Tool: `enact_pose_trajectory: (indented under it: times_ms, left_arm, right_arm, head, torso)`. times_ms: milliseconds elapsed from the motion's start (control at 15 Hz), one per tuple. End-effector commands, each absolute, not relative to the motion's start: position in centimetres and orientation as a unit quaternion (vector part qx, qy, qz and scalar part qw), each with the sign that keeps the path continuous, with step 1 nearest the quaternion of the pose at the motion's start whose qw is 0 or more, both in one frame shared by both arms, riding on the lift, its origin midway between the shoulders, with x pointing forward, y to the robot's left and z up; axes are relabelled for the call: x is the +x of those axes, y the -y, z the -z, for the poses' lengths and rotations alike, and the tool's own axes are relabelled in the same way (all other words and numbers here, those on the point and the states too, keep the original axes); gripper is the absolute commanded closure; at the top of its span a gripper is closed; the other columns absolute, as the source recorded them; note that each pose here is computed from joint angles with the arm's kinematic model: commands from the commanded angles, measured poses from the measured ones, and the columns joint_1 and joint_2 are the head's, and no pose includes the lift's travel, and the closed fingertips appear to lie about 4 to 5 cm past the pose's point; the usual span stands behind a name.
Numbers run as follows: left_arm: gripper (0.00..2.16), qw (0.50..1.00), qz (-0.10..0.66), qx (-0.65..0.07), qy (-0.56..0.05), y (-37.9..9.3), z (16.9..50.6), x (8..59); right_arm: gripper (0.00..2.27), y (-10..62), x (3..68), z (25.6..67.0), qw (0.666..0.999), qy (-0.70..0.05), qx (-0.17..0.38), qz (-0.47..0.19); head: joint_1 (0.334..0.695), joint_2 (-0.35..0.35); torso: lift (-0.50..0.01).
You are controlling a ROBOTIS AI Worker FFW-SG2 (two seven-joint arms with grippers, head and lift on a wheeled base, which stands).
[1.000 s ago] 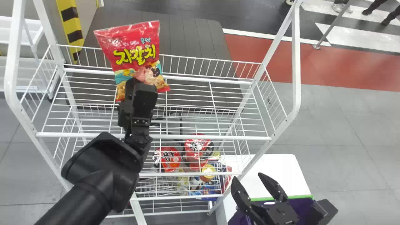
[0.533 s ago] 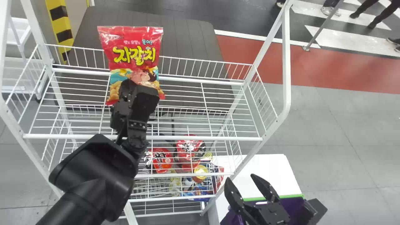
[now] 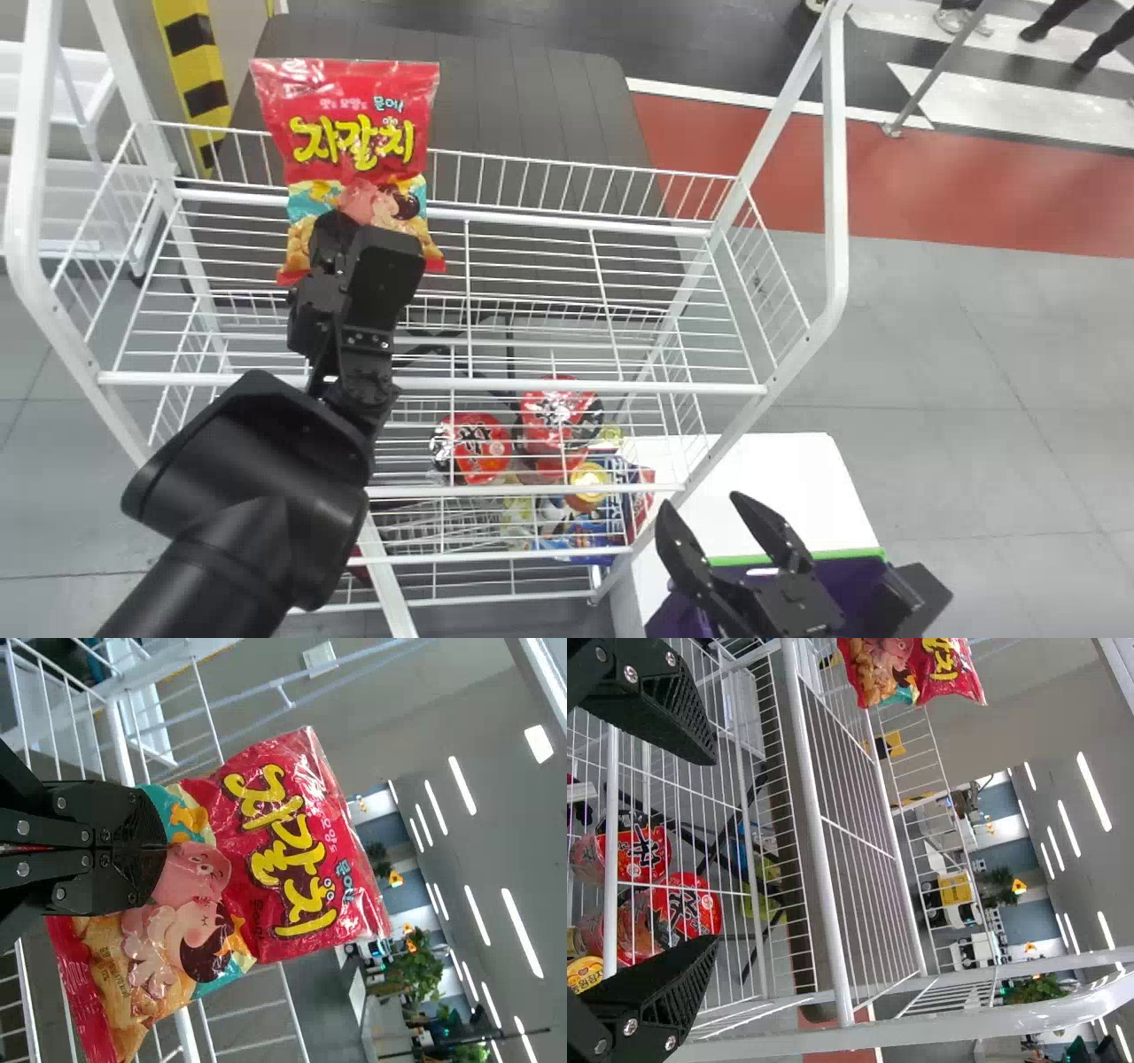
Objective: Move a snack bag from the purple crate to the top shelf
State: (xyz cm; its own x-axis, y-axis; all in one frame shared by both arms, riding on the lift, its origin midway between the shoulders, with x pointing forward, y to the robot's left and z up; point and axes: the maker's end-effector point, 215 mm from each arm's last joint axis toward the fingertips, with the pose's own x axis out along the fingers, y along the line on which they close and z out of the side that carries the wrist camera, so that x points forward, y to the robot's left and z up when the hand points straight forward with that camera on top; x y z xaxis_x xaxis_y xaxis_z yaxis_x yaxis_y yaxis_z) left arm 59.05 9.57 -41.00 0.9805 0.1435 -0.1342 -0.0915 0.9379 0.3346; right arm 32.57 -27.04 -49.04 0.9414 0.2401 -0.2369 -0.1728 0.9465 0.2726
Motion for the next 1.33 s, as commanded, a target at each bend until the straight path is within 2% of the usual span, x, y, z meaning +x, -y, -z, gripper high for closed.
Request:
enact_pose_trajectory:
  times_ms: [0,1267]
  left_arm:
    - [1.41,0.981,-0.072,0.161,-0.082,-11.2,41.1,59.4]
    - [1.41,0.965,-0.130,0.204,-0.098,-20.8,41.3,60.1]
  right_arm:
    - [0.12,27.0,32.6,49.0,0.977,-0.133,0.127,-0.105]
    - [0.12,26.9,32.2,49.4,0.976,-0.137,0.128,-0.108]
  head:
    - [0.695,-0.212]
    - [0.695,-0.091]
  torso:
    - [0.000]
    - [0.000]
